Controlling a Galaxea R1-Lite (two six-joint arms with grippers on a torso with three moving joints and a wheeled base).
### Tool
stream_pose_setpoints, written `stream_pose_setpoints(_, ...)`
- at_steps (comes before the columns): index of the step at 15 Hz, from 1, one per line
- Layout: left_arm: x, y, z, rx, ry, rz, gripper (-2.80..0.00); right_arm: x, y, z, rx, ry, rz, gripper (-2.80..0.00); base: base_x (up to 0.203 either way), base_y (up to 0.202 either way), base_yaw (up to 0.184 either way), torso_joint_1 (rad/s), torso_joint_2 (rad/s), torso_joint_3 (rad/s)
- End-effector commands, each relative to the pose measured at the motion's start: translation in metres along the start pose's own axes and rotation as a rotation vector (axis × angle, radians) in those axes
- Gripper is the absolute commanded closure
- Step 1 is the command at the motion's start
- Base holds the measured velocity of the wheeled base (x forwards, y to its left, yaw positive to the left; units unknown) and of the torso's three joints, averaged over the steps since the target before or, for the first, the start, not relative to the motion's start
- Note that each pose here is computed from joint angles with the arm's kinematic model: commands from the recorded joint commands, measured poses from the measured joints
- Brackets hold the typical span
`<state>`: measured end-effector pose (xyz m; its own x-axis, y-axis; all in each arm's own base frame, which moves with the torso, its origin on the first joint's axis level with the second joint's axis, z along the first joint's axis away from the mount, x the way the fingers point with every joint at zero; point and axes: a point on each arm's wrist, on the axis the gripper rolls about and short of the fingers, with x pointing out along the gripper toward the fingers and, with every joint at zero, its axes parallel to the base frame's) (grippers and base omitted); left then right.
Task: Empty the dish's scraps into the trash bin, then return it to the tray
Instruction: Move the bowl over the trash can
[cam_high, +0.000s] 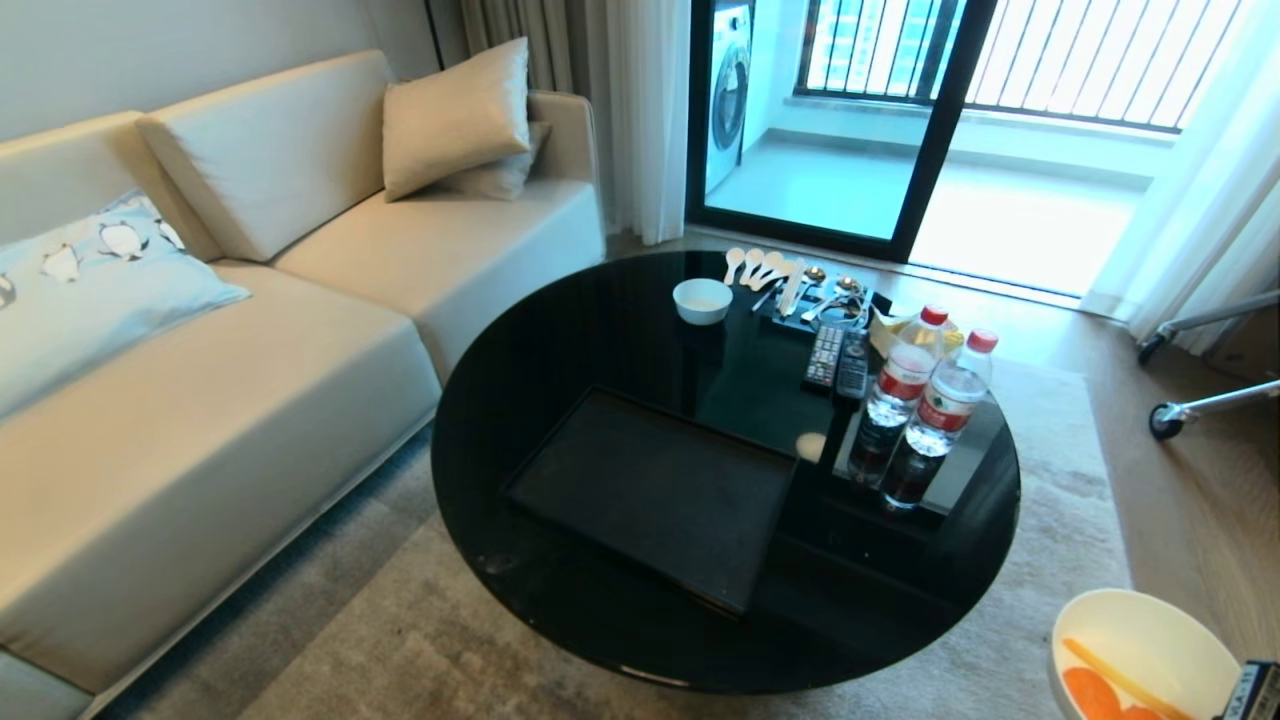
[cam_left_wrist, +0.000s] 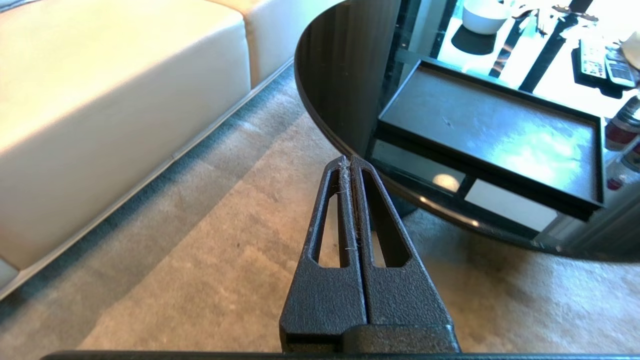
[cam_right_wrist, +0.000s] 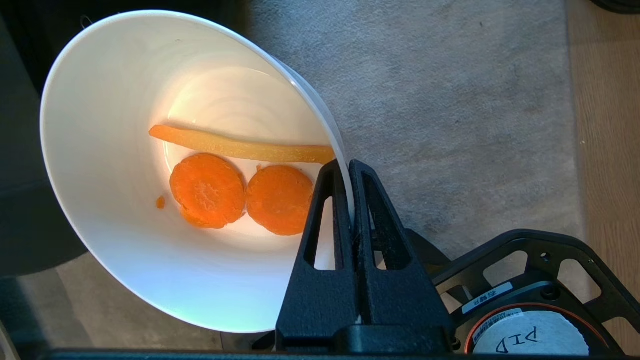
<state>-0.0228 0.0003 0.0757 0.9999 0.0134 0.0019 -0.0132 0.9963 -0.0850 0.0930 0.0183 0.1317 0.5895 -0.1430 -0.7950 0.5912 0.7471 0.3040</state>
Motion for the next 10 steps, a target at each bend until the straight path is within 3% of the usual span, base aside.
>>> stream_pose_setpoints(1,0.0,0.0,-0.0001,-0.001,0.0,0.0,0.0,0.0,-0.0005,-0.0004,0.004,0.002,-0.005,0.0,-0.183,0.0,0.001,0.004,0.0,0.005)
stream_pose_setpoints(7,0.0,0.0,0.0001,-0.001,-0.001,0.0,0.0,-0.0005,-0.0016,-0.001,0.005,0.0,-0.003,0.0,-0.183,0.0,0.0,0.004,0.0,0.002)
stream_pose_setpoints(10,0.0,0.0,0.0001,-0.001,-0.001,0.0,0.0,-0.0007,-0.0013,-0.001,0.003,0.0,0.0,0.0,-0.039,0.0,0.0,-0.004,0.0,0.001)
